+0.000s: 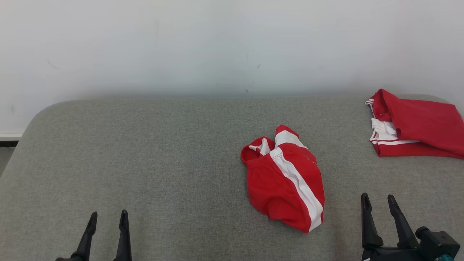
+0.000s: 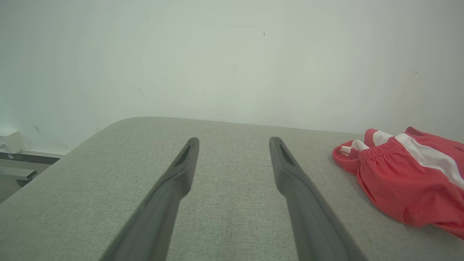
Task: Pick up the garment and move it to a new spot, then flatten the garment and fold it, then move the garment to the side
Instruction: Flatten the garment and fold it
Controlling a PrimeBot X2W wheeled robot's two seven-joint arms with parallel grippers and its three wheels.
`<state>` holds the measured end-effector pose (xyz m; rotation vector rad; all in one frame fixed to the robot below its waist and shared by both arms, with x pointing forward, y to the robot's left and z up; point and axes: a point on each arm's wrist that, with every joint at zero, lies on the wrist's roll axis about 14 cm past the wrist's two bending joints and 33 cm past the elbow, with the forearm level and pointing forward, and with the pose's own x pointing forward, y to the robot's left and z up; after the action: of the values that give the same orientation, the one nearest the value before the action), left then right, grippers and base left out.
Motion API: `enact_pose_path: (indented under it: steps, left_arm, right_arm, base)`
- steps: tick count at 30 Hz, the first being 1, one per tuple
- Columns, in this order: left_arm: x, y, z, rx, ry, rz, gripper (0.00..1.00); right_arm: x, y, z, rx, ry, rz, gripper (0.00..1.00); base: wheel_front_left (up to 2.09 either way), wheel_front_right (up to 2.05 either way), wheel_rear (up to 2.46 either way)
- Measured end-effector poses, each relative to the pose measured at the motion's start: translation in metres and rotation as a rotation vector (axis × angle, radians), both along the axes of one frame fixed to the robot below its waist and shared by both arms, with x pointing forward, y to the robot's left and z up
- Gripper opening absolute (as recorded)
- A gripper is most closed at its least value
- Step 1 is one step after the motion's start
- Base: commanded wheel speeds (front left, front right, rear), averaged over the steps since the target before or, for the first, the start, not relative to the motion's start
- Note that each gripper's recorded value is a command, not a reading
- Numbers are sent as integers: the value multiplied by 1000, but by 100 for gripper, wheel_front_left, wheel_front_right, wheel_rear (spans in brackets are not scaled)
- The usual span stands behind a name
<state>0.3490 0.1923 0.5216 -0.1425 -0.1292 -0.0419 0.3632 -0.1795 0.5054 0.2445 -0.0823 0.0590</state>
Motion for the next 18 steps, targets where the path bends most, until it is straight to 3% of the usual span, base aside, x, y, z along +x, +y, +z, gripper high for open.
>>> enact_pose_path:
  steps: [18]
  left_arm:
    - [-2,1,-6,6,14,0,100]
  right_arm:
    - [-1,2,-3,3,9,4,100]
  base:
    - [0,0,0]
